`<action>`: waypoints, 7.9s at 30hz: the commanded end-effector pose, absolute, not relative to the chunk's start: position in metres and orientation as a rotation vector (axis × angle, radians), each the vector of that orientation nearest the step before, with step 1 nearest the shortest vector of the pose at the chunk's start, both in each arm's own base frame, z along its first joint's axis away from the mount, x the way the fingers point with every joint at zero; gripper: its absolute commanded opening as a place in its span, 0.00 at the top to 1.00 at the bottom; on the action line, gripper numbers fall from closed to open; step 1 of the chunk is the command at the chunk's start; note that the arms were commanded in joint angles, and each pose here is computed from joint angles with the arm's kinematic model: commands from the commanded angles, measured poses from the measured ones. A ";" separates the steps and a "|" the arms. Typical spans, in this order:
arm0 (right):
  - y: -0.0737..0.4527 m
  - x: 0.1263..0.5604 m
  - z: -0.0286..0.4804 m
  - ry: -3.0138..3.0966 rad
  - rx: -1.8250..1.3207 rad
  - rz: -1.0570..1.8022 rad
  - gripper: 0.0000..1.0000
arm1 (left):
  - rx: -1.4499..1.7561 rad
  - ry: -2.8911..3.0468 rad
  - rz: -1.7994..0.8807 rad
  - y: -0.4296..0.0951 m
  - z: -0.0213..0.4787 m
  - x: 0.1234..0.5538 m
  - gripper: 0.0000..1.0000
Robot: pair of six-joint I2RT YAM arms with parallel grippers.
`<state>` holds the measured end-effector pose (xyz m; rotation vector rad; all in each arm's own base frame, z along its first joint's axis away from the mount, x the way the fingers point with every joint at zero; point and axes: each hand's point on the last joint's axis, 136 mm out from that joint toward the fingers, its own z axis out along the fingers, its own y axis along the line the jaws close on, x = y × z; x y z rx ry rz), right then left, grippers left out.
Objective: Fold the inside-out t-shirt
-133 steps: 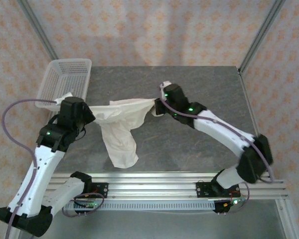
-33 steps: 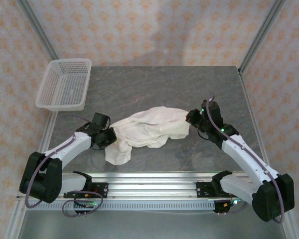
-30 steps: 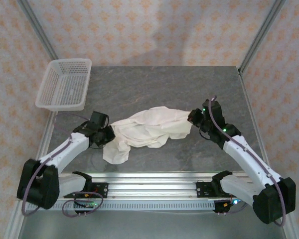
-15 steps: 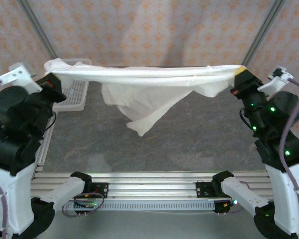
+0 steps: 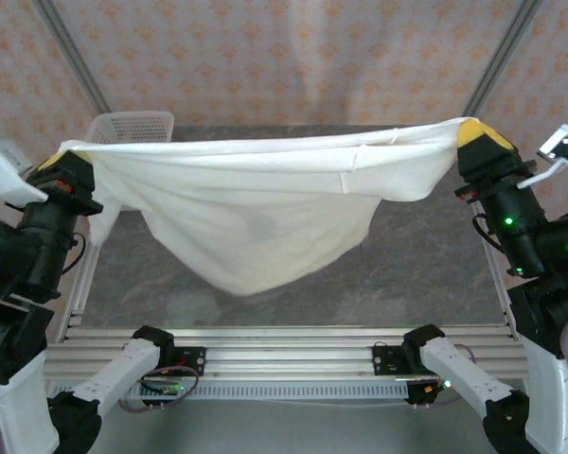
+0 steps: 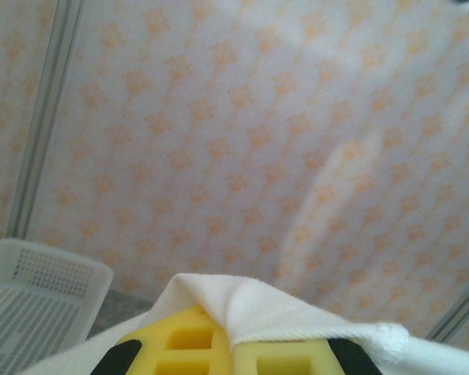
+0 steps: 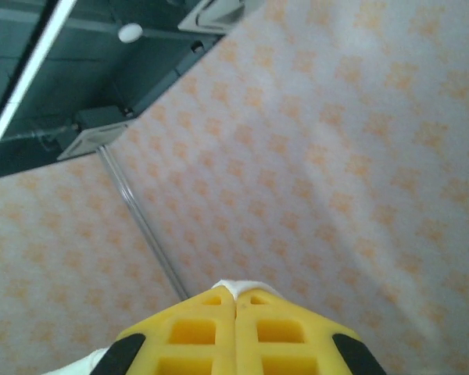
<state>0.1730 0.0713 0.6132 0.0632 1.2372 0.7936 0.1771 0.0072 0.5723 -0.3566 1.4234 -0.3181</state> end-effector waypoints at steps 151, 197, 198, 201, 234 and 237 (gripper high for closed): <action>0.160 0.201 0.094 2.482 0.090 0.531 0.55 | 0.710 2.059 -0.840 -0.377 0.091 0.247 1.00; 0.155 0.193 0.072 2.467 -0.003 0.281 1.00 | 0.672 2.138 -0.852 -0.364 0.068 0.255 0.91; 0.154 0.193 0.072 2.476 0.015 0.282 1.00 | 0.688 2.136 -0.855 -0.364 0.067 0.253 0.84; 0.155 0.194 0.079 2.493 0.082 0.319 1.00 | 0.735 2.101 -0.886 -0.362 0.073 0.244 0.57; 0.150 0.207 0.080 2.616 0.343 0.457 1.00 | 0.918 2.106 -0.484 -0.337 0.070 0.221 0.69; 0.151 0.207 0.081 2.616 0.340 0.460 1.00 | 0.931 2.128 -0.500 -0.337 0.063 0.220 0.66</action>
